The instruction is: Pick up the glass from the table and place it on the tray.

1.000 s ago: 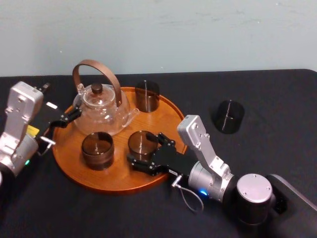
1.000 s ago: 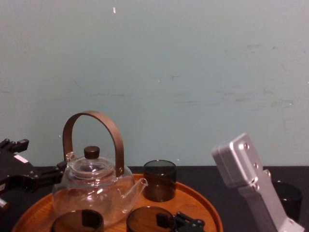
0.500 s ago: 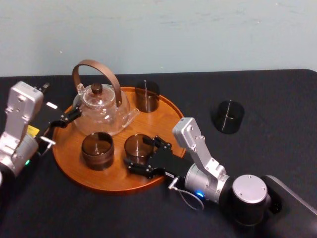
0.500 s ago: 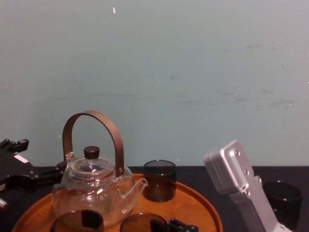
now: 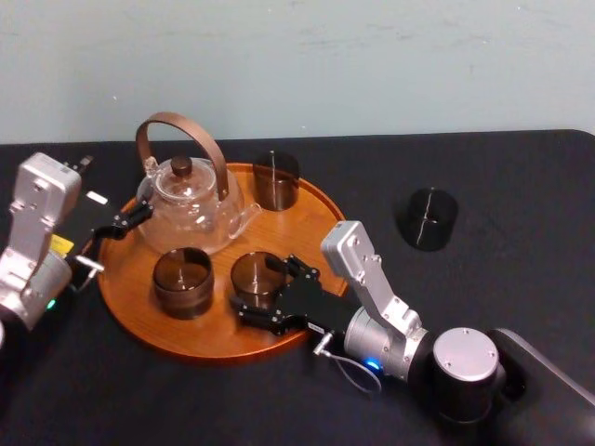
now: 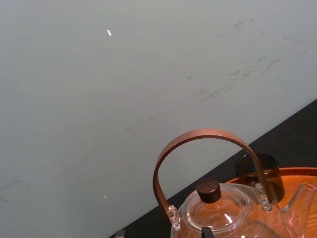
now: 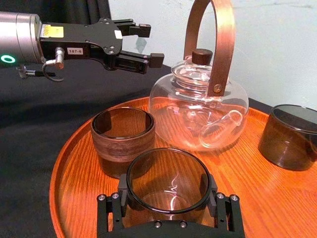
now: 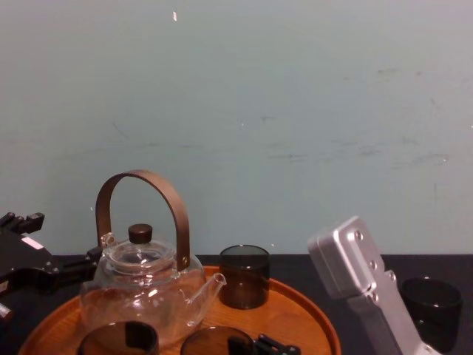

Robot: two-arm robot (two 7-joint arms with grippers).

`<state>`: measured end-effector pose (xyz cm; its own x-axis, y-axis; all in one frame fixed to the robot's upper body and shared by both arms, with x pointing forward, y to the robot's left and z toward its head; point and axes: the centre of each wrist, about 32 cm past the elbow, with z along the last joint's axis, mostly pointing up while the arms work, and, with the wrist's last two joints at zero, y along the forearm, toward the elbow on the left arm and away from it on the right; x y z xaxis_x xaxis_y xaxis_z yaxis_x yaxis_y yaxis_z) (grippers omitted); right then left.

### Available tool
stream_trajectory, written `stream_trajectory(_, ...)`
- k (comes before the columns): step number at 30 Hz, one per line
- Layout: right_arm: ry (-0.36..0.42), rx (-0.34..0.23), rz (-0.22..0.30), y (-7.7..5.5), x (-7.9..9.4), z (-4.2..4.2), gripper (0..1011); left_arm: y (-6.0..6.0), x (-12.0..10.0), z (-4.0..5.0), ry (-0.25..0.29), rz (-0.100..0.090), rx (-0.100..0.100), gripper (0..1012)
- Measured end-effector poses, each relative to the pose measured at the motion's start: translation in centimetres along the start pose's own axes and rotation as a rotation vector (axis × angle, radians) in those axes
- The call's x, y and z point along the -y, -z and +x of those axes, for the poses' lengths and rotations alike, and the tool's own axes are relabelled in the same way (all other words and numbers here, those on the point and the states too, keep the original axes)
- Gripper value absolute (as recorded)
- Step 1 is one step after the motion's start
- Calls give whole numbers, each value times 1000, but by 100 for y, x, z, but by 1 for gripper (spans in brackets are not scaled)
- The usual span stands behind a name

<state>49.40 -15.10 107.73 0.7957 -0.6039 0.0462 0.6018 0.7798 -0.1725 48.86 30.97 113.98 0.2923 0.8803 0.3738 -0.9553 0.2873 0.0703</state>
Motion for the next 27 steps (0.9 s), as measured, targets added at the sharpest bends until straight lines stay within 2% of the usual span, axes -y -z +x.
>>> stream_trajectory(6, 0, 0, -2, 1, 2, 0, 911, 0, 0, 0, 0, 0, 0, 1001)
stream_trajectory(9, 1, -1, -7, 8, 8, 2, 969, 0, 0, 0, 0, 0, 0, 1001)
stream_trajectory(11, 0, 3, 1, 11, 16, 2, 1002, 0, 0, 0, 0, 0, 0, 1001)
stream_trajectory(20, 18, 37, 66, -65, 118, 11, 1002, 0, 0, 0, 0, 0, 0, 1001)
stream_trajectory(27, 22, 50, 89, -115, 184, 14, 1002, 0, 0, 0, 0, 0, 0, 1001)
